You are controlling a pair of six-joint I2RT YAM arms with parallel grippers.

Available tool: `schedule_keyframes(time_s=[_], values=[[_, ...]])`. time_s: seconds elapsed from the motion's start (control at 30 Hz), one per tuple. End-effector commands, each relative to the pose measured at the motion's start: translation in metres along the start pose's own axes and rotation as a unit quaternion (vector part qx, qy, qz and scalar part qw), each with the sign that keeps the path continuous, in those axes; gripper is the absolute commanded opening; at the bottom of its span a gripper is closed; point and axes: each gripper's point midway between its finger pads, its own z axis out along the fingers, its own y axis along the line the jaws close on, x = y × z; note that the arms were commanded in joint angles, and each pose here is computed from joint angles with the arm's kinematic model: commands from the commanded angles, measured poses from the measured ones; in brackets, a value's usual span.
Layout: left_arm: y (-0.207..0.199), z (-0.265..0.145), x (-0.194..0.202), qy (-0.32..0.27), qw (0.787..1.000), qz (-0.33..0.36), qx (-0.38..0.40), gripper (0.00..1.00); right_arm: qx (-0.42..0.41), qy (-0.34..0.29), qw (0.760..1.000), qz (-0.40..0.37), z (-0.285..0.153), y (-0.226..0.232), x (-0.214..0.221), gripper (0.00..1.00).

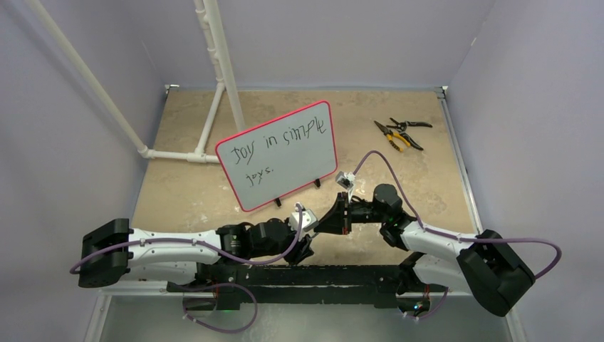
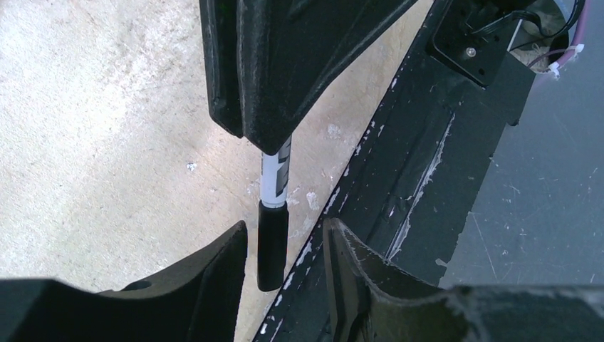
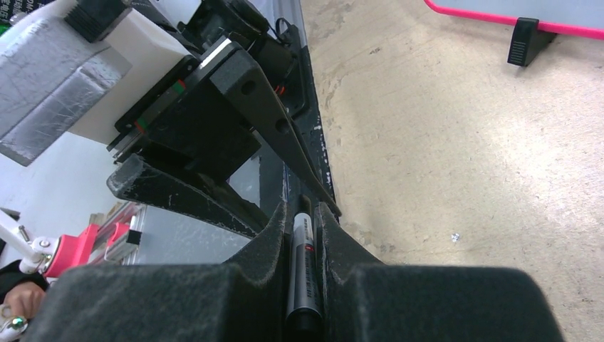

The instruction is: Write a sentence on the whiteboard

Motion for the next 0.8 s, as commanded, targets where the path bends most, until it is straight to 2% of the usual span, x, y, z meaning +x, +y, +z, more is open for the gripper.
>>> schedule_keyframes(time_s=[0.0, 0.3, 0.4, 0.57, 0.77], values=[[-0.001, 0.003, 0.004, 0.004, 1.000, -0.010, 0.003, 0.39, -0.012, -0.019, 0.999, -0.033, 0.002, 0.009, -0.017, 0.00], [-0.004, 0.001, -0.005, -0.018, 1.000, -0.008, 0.013, 0.00, -0.012, -0.018, 0.999, -0.032, 0.002, 0.010, -0.017, 0.00], [-0.001, 0.000, -0.008, -0.030, 1.000, -0.005, 0.007, 0.00, -0.011, -0.019, 0.999, -0.032, 0.002, 0.009, -0.017, 0.00], [0.010, -0.007, -0.025, -0.080, 0.997, 0.000, -0.020, 0.00, -0.006, -0.008, 1.000, -0.024, 0.002, 0.005, -0.010, 0.00], [0.010, -0.012, -0.044, -0.119, 0.992, 0.023, -0.022, 0.00, -0.003, 0.021, 1.000, -0.012, 0.008, 0.003, 0.005, 0.00]])
